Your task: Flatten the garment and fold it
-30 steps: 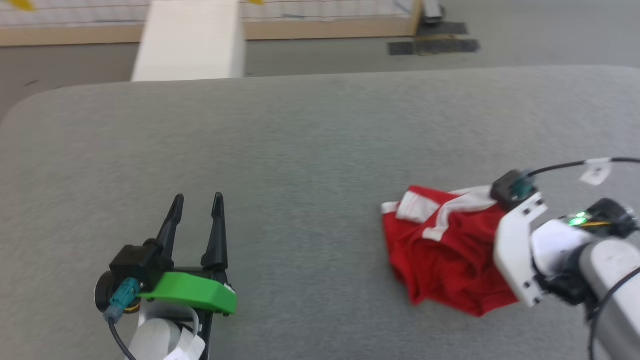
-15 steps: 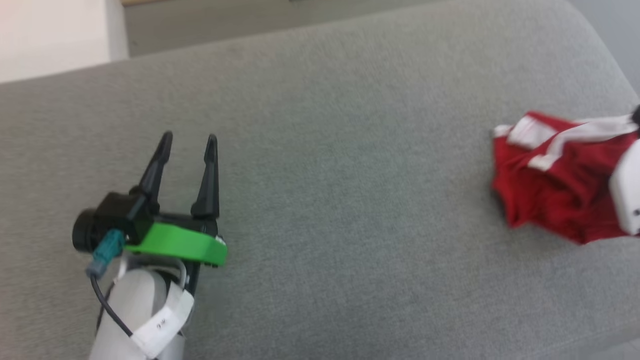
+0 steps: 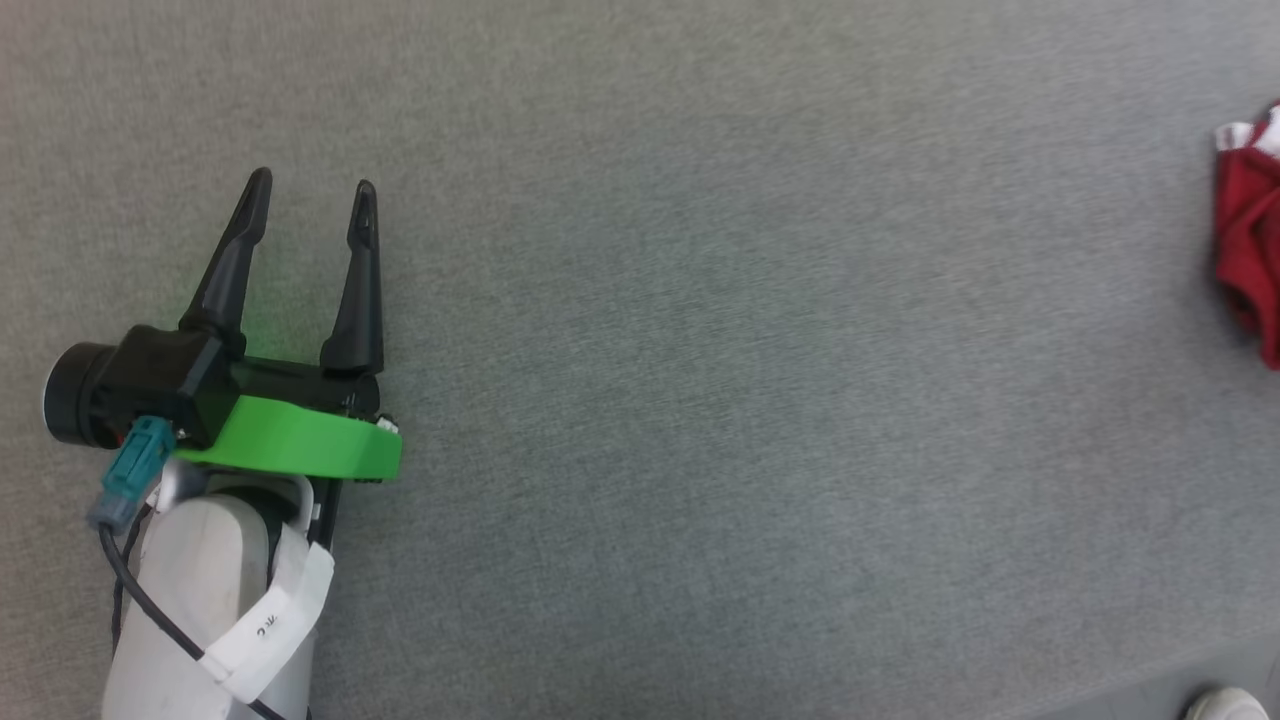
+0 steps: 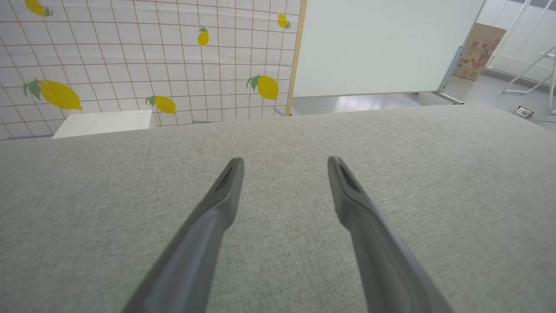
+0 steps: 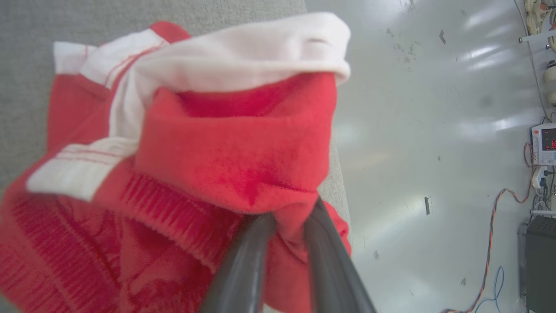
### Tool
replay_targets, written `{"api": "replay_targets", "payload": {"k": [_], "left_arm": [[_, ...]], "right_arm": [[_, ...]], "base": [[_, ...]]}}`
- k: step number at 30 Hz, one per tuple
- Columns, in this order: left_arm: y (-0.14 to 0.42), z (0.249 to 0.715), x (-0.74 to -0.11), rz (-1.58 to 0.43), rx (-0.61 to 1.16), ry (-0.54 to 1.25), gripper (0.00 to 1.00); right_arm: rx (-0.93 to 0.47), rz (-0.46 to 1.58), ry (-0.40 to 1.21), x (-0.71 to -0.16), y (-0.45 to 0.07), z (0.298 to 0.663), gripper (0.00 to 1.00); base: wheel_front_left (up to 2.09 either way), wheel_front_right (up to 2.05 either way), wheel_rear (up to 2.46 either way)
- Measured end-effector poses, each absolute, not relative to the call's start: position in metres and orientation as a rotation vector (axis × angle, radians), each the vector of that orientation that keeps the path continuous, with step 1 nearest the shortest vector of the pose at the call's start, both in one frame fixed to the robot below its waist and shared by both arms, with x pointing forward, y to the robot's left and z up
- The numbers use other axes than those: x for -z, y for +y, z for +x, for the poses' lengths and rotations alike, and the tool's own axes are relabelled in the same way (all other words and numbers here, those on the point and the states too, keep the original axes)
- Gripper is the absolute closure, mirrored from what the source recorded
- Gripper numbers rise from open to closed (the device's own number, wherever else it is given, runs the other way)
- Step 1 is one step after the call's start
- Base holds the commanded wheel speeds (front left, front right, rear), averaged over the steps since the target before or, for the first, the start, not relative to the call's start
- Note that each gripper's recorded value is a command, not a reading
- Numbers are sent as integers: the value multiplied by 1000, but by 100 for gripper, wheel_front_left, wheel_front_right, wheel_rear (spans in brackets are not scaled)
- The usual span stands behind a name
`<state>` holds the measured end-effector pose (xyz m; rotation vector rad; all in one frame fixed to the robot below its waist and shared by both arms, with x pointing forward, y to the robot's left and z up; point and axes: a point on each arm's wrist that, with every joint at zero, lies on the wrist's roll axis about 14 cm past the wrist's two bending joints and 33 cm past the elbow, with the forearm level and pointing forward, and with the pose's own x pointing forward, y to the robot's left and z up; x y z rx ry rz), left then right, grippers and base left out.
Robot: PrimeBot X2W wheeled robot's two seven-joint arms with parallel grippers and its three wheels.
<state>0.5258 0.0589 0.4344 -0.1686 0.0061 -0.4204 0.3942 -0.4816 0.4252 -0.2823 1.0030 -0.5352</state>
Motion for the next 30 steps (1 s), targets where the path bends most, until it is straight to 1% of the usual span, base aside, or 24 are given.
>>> {"api": "replay_targets", "payload": {"k": [1,5,8,14,18,21,24,27,30], "left_arm": [[60,526,-430,-169,418,15,0],[68,526,-420,-163,399,39,0],[72,524,-420,-154,386,42,0],[74,516,-433,-152,378,23,0],[74,508,-446,-165,370,5,0],[77,502,-459,-181,350,-20,0],[86,496,-474,-179,319,-49,0],[97,488,-490,-178,284,-82,0],[110,480,-505,-177,238,-114,0]], "right_arm": [[540,-286,1010,-421,-483,396,0],[567,-296,1014,-412,-490,400,0],[584,-302,1000,-417,-495,401,0],[639,-313,901,-461,-514,399,0],[613,-323,720,-515,-511,416,0],[542,-328,538,-558,-492,435,0],[448,-311,351,-599,-463,453,0],[328,-269,144,-637,-418,468,0],[219,-218,-47,-665,-372,474,0]], "base": [[0,0,0],[0,0,0],[0,0,0],[0,0,0],[0,0,0],[0,0,0],[0,0,0],[0,0,0],[0,0,0]]}}
